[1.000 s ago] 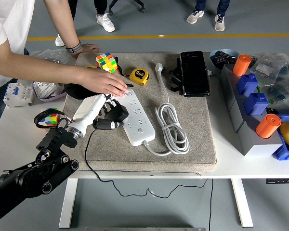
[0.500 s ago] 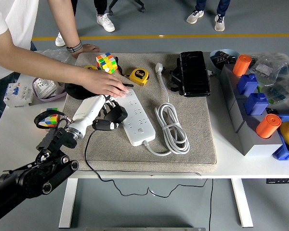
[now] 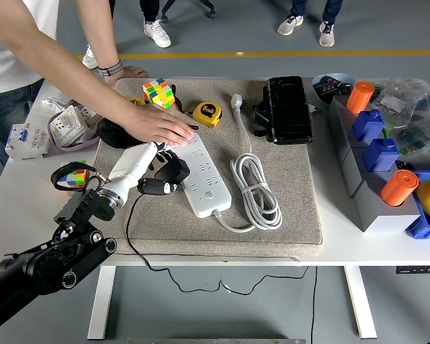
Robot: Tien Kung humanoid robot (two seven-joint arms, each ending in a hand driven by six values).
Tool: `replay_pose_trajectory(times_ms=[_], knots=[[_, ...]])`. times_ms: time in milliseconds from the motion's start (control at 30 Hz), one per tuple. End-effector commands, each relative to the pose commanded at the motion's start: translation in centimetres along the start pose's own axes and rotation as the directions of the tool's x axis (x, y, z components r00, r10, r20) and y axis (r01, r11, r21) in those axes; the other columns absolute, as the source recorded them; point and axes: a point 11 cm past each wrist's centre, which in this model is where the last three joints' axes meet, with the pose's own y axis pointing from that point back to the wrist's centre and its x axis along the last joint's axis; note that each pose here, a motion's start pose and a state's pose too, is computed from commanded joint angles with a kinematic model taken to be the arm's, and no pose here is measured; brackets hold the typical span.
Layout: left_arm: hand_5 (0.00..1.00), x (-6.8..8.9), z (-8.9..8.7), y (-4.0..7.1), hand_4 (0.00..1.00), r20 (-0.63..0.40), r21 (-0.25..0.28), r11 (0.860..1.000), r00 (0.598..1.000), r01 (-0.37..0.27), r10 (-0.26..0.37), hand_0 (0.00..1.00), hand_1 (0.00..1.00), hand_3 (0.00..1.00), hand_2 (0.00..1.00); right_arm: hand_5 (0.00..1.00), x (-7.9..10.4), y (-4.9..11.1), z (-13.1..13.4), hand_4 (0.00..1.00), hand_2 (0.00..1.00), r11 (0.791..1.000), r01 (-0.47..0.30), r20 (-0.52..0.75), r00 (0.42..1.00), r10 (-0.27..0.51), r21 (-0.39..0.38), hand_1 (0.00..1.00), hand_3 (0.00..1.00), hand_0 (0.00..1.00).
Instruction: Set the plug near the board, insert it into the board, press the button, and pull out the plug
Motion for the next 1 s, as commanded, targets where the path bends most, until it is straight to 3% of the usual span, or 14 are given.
replay_pose_trajectory(times_ms=[633, 733, 767, 933, 967, 1000], knots=[[0.356, 0.7, 1.1, 0.4, 0.998, -0.055, -0.049, 0.998, 0.998, -0.032, 0.029, 0.415, 0.628, 0.683, 0.660, 0.507, 0.0, 0.0, 0.0, 0.816, 0.633, 1.000, -0.001, -0.001, 1.000, 0.001, 0.002, 0.660, 0.514, 0.605], [0.356, 1.5, 1.6, 0.9, 0.998, -0.097, -0.086, 0.993, 0.992, -0.085, 0.076, 0.415, 0.628, 0.683, 0.660, 0.507, 0.0, 0.0, -0.1, 0.816, 0.633, 1.000, 0.001, -0.004, 1.000, -0.001, 0.002, 0.660, 0.514, 0.605], [0.446, 1.8, 1.7, 1.2, 0.998, -0.117, -0.098, 0.989, 0.989, -0.106, 0.095, 0.444, 0.638, 0.695, 0.677, 0.506, 0.0, 0.0, -0.1, 0.817, 0.635, 1.000, 0.002, -0.005, 1.000, -0.002, 0.001, 0.660, 0.515, 0.606], [0.446, 2.9, 2.1, 2.9, 0.998, -0.218, -0.162, 0.965, 0.962, -0.205, 0.168, 0.444, 0.638, 0.695, 0.677, 0.506, 0.2, 0.0, 0.1, 0.817, 0.635, 1.000, -0.001, -0.007, 1.000, 0.001, -0.003, 0.660, 0.515, 0.606], [0.551, 2.9, 2.1, 3.2, 0.998, -0.226, -0.170, 0.962, 0.959, -0.214, 0.173, 0.602, 0.670, 0.699, 0.696, 0.506, 0.2, 0.0, 0.2, 0.816, 0.633, 1.000, -0.002, -0.008, 1.000, 0.001, -0.003, 0.660, 0.514, 0.605], [0.551, 2.9, 2.0, 3.5, 0.998, -0.228, -0.172, 0.961, 0.958, -0.215, 0.174, 0.602, 0.670, 0.699, 0.696, 0.506, 0.3, 0.0, 0.2, 0.816, 0.633, 1.000, -0.002, -0.009, 1.000, 0.002, -0.004, 0.660, 0.514, 0.605]])
